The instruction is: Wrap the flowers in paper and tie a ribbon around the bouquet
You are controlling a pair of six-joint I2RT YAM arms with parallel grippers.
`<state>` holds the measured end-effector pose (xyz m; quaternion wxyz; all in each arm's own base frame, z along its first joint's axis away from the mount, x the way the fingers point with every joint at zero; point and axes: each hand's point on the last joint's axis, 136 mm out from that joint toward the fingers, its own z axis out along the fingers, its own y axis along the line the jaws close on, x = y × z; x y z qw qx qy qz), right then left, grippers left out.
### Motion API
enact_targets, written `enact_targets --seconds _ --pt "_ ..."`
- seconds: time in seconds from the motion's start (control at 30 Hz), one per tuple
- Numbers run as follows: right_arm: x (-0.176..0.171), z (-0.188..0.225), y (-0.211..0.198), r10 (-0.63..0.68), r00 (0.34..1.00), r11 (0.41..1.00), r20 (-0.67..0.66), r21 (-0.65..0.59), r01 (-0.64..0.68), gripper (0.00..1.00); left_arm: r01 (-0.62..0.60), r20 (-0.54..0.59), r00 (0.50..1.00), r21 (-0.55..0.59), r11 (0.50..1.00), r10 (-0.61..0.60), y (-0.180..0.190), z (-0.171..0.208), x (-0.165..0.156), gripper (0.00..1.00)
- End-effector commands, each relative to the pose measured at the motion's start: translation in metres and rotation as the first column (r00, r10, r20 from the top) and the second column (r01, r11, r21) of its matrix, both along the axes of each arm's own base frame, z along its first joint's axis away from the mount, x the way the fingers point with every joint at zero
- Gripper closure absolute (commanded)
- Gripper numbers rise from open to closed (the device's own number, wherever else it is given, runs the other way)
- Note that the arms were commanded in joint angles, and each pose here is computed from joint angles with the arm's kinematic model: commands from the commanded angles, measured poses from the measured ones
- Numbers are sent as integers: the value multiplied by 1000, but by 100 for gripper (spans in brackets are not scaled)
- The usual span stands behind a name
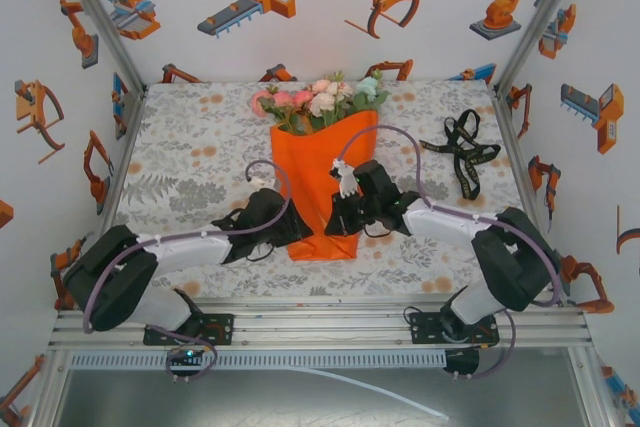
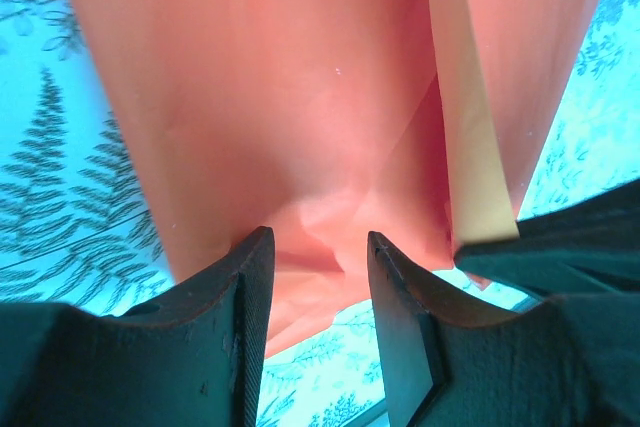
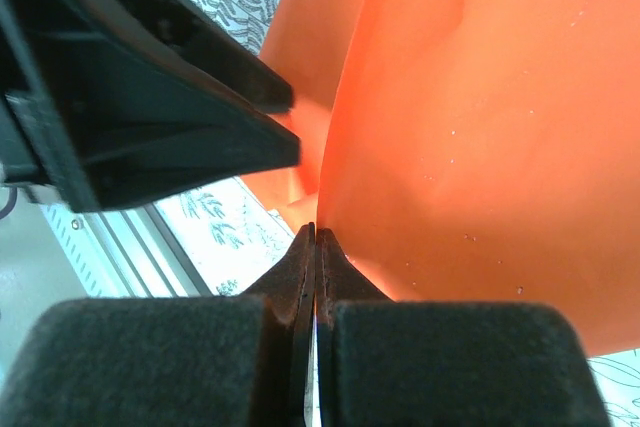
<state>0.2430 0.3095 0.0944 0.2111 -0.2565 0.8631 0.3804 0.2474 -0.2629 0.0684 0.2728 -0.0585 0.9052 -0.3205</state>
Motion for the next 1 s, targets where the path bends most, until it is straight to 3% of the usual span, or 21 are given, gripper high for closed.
enact_targets --seconds 0.0,0.1,0.2,0.5,0.77,0.97 --pt "7 -1 -1 -34 999 999 12 7 34 100 -58 28 998 -18 998 58 18 13 4 56" --pt "9 1 1 -43 999 999 6 16 43 100 -138 34 990 113 984 135 48 11 7 55" --pt "11 4 6 -56 998 998 -22 40 57 100 -120 17 993 182 976 118 53 3 9 54" --pt "19 16 17 -94 992 989 -81 103 103 100 -25 -57 998 119 993 32 18 -23 12 54" --pt "47 32 37 -239 935 935 -261 197 293 100 -17 -118 993 132 991 32 14 -43 8 56" --pt "60 25 40 -299 913 924 -276 157 350 100 -16 -124 992 138 990 34 14 -46 8 57"
